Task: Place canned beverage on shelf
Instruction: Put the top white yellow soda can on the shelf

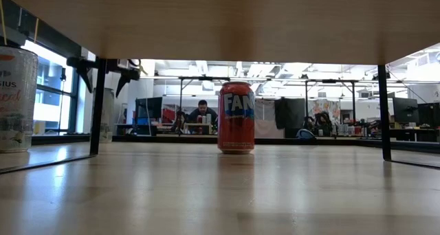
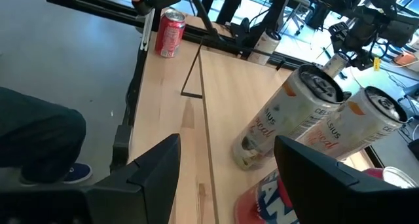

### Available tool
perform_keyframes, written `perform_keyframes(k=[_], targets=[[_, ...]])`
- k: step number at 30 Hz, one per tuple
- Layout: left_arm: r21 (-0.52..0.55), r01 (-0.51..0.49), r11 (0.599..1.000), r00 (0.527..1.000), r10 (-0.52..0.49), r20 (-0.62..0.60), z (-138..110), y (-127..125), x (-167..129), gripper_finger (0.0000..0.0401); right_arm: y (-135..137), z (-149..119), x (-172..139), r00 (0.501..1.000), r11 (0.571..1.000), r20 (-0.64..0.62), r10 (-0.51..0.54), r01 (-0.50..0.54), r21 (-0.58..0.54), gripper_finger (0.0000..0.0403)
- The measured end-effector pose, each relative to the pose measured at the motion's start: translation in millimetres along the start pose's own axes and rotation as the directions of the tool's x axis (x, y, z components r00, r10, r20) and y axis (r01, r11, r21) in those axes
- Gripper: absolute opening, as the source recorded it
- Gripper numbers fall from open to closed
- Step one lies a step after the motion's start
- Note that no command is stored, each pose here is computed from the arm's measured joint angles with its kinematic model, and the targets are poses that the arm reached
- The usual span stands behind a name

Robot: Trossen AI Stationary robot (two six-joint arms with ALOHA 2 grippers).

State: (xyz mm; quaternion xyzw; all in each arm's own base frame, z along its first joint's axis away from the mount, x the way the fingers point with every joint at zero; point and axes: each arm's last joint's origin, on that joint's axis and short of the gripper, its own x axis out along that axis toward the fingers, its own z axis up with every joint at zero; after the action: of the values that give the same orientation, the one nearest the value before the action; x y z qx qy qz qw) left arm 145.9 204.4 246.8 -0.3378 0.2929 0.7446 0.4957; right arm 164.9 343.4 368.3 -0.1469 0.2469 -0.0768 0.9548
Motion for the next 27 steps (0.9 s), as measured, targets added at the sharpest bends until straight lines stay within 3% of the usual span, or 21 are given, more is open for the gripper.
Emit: perform_keyframes(k=[20, 27], targets=[[-0.03, 0.02, 0.999, 0.998, -0.018, 0.059, 2.4, -3.6, 6.6, 0.032, 2.7, -1.7, 0.8, 1.0, 1.0, -0.005, 0.001, -0.001, -0.002, 0.0231], [-0.044, 0.025, 0.999, 0.999, -0.023, 0.03, -3.4, -1.9, 13.5, 0.0278, 2.7, -1.7, 0.8, 1.0, 1.0, -0.005, 0.001, -0.001, -0.001, 0.0231]])
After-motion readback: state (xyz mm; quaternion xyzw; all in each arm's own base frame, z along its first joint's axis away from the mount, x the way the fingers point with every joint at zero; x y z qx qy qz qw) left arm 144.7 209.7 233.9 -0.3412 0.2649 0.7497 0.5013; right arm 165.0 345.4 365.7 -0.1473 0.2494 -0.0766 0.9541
